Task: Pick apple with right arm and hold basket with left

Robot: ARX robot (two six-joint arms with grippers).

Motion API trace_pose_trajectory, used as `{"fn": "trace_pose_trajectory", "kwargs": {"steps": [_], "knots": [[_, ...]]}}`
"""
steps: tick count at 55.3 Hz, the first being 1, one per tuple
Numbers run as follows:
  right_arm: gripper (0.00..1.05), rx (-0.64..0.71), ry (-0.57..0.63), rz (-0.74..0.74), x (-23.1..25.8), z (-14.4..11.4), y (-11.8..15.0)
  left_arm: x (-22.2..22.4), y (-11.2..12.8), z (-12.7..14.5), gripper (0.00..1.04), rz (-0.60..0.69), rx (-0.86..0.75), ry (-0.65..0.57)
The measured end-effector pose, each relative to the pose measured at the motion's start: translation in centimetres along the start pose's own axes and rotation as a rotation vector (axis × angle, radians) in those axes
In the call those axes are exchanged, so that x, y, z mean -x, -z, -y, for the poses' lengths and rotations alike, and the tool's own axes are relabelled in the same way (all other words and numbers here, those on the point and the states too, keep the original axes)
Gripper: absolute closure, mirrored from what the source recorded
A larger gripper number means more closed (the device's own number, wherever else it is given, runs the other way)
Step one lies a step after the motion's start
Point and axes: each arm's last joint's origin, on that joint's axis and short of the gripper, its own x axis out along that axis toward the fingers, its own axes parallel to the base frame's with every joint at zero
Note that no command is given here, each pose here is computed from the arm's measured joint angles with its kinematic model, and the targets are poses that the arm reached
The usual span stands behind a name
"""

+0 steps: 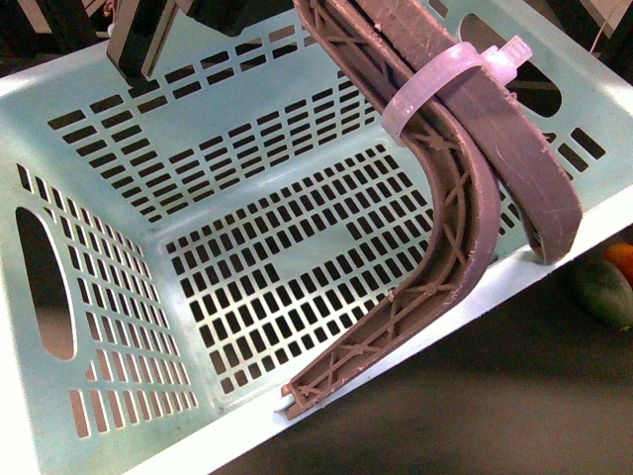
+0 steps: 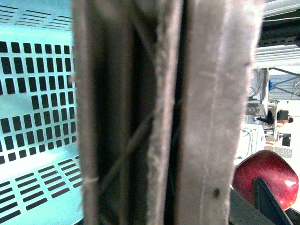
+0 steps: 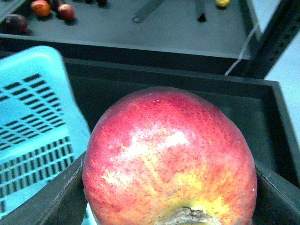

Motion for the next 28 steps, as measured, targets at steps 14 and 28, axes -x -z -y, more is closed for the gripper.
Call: {"fn": "trace_pose_trajectory", "kwargs": {"steps": [14, 28], "knots": [[0.25, 0.021, -0.147, -0.027, -0.6, -5.4, 1.0, 0.0, 0.0, 0.0, 0.78, 0.0, 0.0, 0.0], [0.25, 0.044, -0.213, -0.071, -0.7, -7.7, 2.4, 0.0, 0.0, 0.0, 0.78, 0.0, 0.0, 0.0]]}}
